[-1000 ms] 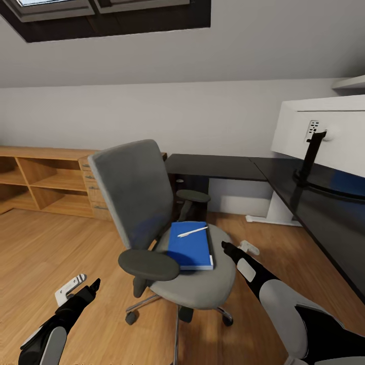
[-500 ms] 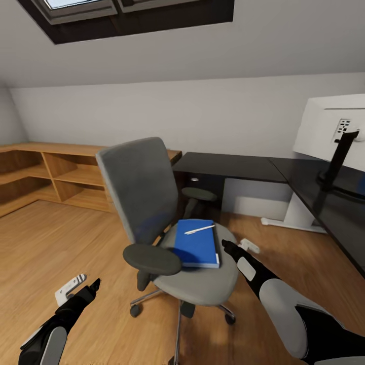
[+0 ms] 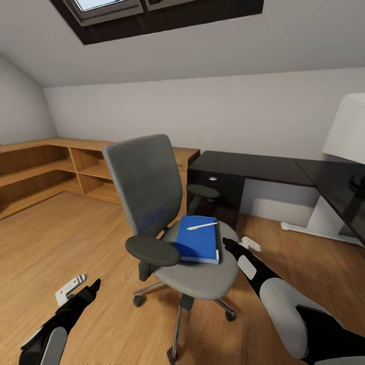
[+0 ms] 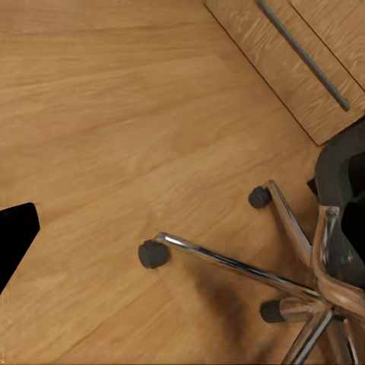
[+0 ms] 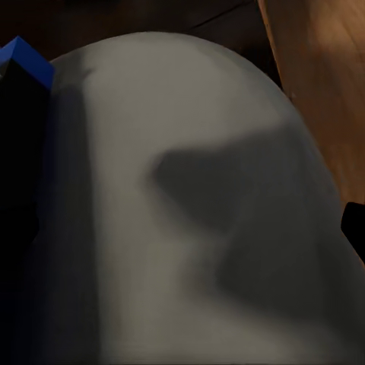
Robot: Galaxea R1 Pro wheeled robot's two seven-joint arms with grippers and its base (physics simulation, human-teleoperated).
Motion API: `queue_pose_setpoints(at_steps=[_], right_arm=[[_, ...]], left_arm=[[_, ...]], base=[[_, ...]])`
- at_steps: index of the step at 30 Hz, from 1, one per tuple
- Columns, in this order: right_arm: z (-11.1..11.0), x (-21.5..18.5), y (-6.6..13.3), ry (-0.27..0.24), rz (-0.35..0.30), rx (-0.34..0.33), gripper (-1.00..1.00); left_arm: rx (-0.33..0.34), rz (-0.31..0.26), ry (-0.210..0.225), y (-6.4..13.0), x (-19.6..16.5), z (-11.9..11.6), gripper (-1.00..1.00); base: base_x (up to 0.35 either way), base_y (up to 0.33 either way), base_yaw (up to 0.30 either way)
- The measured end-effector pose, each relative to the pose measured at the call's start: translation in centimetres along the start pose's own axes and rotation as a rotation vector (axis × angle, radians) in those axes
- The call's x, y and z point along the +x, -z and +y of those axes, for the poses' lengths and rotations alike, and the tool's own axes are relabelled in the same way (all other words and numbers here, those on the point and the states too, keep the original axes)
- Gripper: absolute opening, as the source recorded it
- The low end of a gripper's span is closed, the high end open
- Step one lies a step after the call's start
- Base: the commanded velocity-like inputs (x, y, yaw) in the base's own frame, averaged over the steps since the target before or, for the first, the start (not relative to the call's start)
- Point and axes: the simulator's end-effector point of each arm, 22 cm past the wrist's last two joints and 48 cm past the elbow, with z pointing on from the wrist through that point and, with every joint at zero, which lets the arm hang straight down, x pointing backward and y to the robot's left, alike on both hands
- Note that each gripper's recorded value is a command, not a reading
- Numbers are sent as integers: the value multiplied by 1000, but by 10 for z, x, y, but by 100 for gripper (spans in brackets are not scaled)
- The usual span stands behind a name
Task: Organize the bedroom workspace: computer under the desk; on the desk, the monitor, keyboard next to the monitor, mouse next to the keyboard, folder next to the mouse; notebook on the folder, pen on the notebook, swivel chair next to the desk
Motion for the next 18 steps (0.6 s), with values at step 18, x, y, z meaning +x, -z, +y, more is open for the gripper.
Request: queue_pose_setpoints(at_steps=[18], right_arm=[[3, -9, -4, -3, -22, -9, 100]], left_arm=[[-18, 7, -32, -2, 5, 4, 100]], base=[[28, 0, 242]])
